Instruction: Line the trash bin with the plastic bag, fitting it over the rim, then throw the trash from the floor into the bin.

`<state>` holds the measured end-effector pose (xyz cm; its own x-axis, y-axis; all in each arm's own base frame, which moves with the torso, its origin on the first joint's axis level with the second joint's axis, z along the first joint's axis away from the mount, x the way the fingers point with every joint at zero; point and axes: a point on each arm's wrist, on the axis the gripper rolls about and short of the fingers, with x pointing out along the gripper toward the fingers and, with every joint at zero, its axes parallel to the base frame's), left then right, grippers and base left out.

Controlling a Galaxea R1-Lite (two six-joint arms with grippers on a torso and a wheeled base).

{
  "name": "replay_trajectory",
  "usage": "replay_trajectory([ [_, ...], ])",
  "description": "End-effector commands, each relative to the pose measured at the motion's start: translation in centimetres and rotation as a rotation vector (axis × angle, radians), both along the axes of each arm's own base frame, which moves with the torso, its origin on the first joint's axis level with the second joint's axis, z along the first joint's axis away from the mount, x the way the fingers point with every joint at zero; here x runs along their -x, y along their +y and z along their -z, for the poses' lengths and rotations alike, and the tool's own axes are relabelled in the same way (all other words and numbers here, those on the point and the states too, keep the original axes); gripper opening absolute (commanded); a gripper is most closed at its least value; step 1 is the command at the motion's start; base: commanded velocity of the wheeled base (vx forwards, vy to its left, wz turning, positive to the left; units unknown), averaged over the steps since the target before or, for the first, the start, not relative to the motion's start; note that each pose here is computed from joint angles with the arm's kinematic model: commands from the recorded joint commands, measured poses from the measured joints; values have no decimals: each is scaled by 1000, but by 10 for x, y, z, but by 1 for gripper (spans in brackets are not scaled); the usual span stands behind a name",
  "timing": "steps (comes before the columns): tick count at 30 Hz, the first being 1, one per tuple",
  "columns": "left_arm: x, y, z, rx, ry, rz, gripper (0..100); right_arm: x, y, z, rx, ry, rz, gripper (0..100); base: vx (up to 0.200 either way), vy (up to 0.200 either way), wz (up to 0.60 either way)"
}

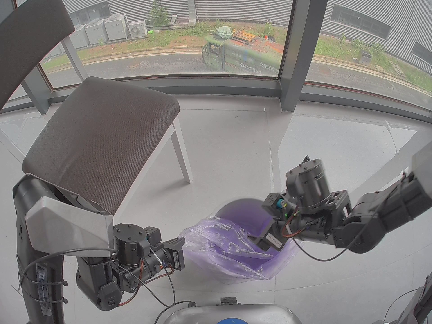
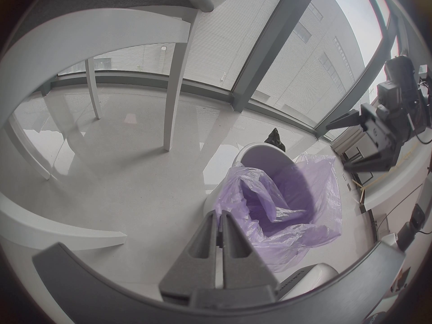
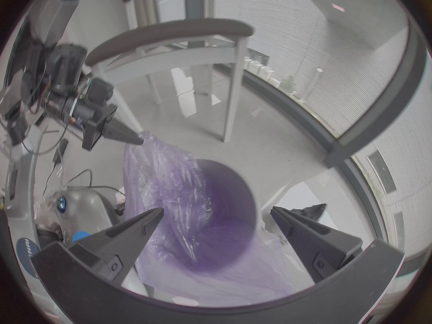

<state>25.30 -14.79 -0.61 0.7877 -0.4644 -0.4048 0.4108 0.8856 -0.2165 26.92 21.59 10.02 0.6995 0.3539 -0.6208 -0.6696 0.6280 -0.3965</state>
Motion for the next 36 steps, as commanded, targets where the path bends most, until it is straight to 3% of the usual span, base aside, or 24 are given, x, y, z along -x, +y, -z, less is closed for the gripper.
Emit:
replay_trajectory([
  [1,2,2,0,-5,-8,2,100,-19,25,59,91,85,-96,100,0,0,0],
  [12,1,2,-2,2,-14,-2,100,-35,44,92,77,63,-100,100,0,0,0],
  [31,-1,5,-4,6,-19,-12,100,-45,54,97,69,18,-60,100,0,0,0],
  [36,-1,5,-5,6,-21,-13,100,-50,58,95,28,9,-34,100,0,0,0],
])
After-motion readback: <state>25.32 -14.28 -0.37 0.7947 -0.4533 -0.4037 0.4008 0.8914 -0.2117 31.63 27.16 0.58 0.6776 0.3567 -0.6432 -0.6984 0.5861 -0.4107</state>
